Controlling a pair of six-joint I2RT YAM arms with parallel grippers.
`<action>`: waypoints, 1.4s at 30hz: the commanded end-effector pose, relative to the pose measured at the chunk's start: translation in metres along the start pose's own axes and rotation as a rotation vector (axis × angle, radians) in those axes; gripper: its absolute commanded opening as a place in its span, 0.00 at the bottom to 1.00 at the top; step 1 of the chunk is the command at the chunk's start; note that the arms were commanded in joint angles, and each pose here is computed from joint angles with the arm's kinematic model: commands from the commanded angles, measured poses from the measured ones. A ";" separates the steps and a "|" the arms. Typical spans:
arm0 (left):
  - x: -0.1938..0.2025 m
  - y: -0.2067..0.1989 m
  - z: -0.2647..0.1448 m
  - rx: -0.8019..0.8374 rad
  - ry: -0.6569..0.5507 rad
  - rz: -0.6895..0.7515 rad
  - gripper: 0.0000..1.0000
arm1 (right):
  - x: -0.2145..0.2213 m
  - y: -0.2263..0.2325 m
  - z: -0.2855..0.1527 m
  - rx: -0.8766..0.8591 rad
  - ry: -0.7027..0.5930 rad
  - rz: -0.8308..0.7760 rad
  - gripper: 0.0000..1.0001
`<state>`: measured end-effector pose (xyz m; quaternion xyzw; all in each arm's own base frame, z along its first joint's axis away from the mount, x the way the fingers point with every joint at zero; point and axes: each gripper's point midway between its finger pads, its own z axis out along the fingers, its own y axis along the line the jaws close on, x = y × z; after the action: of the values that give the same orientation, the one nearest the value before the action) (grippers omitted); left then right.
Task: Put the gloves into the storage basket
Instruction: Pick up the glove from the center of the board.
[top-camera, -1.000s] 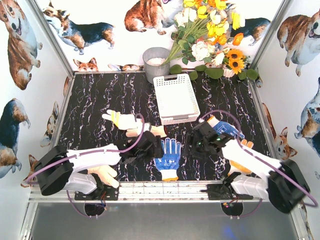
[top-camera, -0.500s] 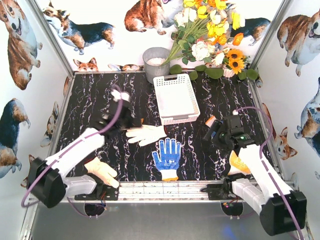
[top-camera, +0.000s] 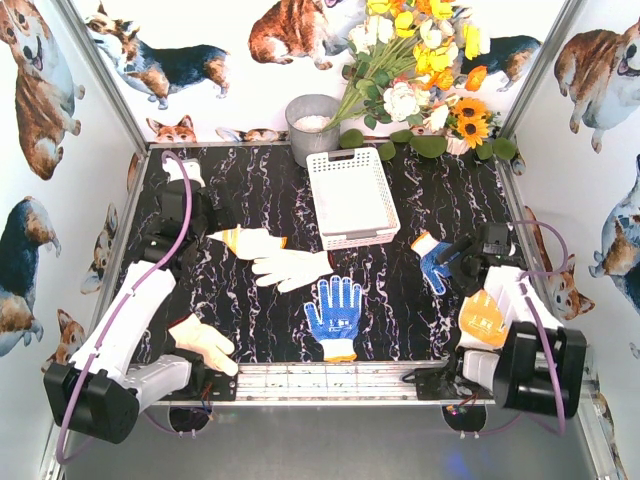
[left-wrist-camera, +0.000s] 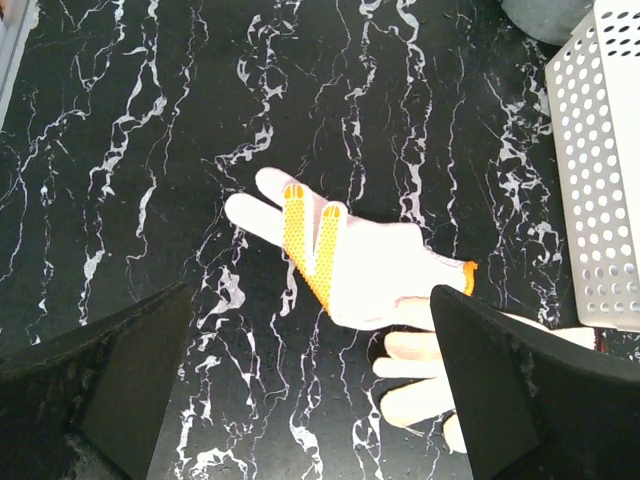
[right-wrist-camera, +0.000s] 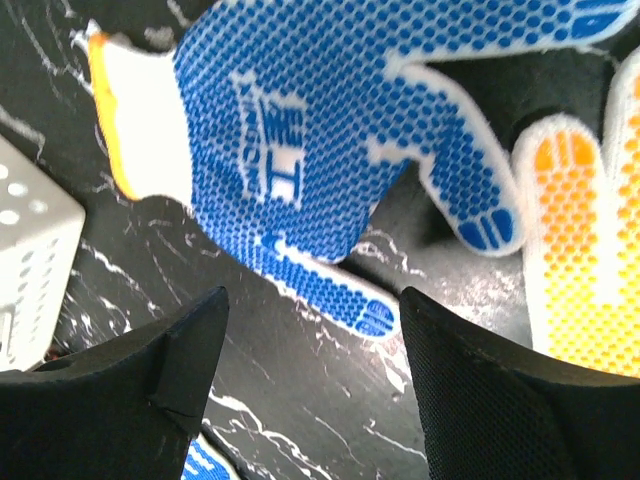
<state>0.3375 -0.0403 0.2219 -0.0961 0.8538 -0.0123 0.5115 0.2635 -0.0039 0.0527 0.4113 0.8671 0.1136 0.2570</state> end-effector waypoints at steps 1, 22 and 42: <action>0.002 0.006 0.000 -0.020 0.018 0.022 1.00 | -0.029 0.018 0.009 -0.078 -0.075 0.006 0.70; 0.008 0.014 0.004 -0.064 0.029 0.050 1.00 | -0.031 0.024 0.042 -0.142 0.071 0.069 0.34; -0.012 -0.043 -0.027 0.330 -0.190 0.078 1.00 | -0.010 0.097 -0.083 -0.546 0.168 -0.047 0.00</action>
<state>0.3248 -0.0594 0.2206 -0.0264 0.8349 -0.0626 0.5462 0.2911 0.0269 0.1024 0.3481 0.8544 0.2899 0.2545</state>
